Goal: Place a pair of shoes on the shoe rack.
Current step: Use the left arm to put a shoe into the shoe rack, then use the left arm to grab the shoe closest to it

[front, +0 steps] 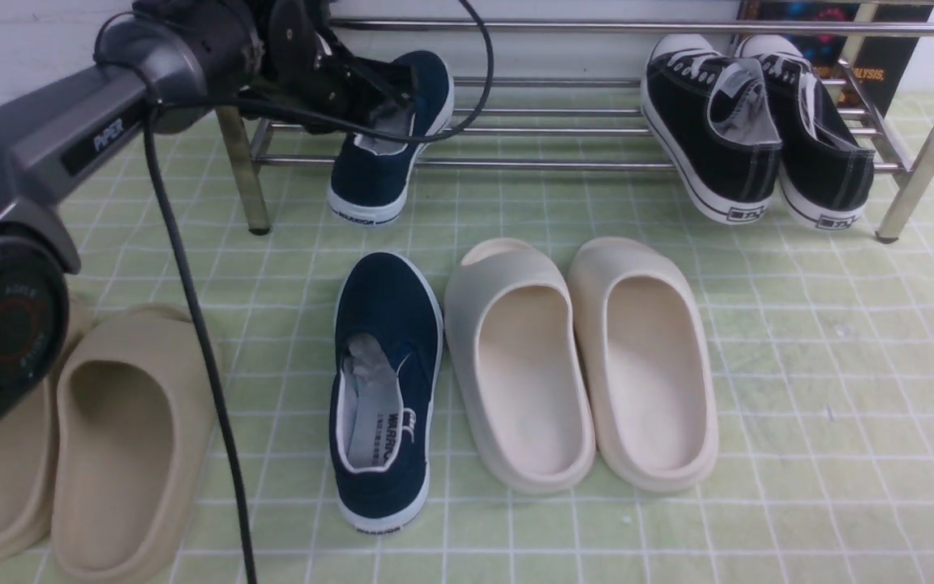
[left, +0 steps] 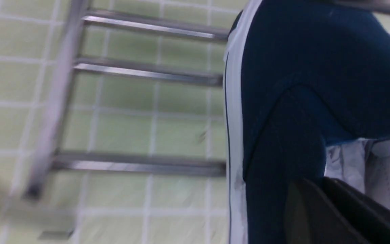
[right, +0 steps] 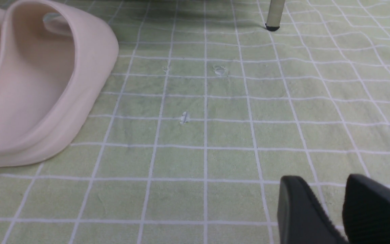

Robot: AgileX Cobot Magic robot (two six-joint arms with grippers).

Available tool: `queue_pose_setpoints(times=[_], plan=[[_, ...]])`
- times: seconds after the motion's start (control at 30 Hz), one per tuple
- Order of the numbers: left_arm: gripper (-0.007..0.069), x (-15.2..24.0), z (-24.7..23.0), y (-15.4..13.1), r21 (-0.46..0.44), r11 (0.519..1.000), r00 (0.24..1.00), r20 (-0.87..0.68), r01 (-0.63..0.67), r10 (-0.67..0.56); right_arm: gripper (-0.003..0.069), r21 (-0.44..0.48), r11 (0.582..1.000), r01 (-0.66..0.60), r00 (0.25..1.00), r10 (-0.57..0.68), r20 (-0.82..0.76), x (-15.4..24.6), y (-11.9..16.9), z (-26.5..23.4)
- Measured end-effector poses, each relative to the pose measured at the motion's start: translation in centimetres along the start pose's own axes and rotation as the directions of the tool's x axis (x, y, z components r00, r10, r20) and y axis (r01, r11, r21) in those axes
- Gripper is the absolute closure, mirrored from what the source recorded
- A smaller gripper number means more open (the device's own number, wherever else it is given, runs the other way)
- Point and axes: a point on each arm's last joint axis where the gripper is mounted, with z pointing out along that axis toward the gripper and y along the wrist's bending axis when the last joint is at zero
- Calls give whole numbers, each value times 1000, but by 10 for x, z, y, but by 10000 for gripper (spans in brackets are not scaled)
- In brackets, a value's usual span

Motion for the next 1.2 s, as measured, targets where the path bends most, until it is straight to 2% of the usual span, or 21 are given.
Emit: queue_pose_setpoints(times=[0.2, 0.4, 0.53, 0.67, 0.7, 0.73, 0.8, 0.9, 0.93, 1.03, 1.07, 1.1, 1.13, 1.2], plan=[[607, -9, 6, -3, 51, 998, 991, 126, 45, -51, 422, 0, 1000, 0, 1000, 0, 0, 0, 0, 0], [607, -3, 18, 3, 53, 988, 982, 112, 147, -152, 422, 0, 1000, 0, 1000, 0, 0, 0, 0, 0], [589, -3, 20, 6, 53, 985, 979, 115, 163, -168, 421, 0, 1000, 0, 1000, 0, 0, 0, 0, 0], [466, -5, 20, 5, 66, 985, 976, 140, 162, -169, 421, 0, 1000, 0, 1000, 0, 0, 0, 0, 0], [393, -7, 17, 4, 67, 985, 975, 143, 161, -170, 421, 0, 1000, 0, 1000, 0, 0, 0, 0, 0], [382, -7, 17, 4, 67, 985, 975, 143, 161, -170, 421, 0, 1000, 0, 1000, 0, 0, 0, 0, 0], [256, -11, 4, 3, 41, 989, 982, 113, 145, -149, 421, 0, 1000, 0, 1000, 0, 0, 0, 0, 0], [199, -16, -15, 3, -13, 992, 990, 79, 122, -121, 421, 0, 1000, 0, 1000, 0, 0, 0, 0, 0], [172, -20, -40, 4, -66, 995, 997, -5, 76, -76, 421, 0, 1000, 0, 1000, 0, 0, 0, 0, 0], [169, -19, -68, 6, -128, 991, 991, -127, 27, -44, 421, 0, 1000, 0, 1000, 0, 0, 0, 0, 0], [177, -12, -90, 8, -164, 986, 961, -275, -31, -16, 421, 0, 1000, 0, 1000, 0, 0, 0, 0, 0], [177, -12, -91, 8, -161, 987, 962, -274, -27, -18, 421, 0, 1000, 0, 1000, 0, 0, 0, 0, 0], [186, 0, -101, 9, -151, 986, 914, -405, -77, 9, 421, 0, 1000, 0, 1000, 0, 0, 0, 0, 0], [197, 22, -105, 8, -89, 993, 852, -522, -80, 22, 421, 0, 1000, 0, 1000, 0, 0, 0, 0, 0]])
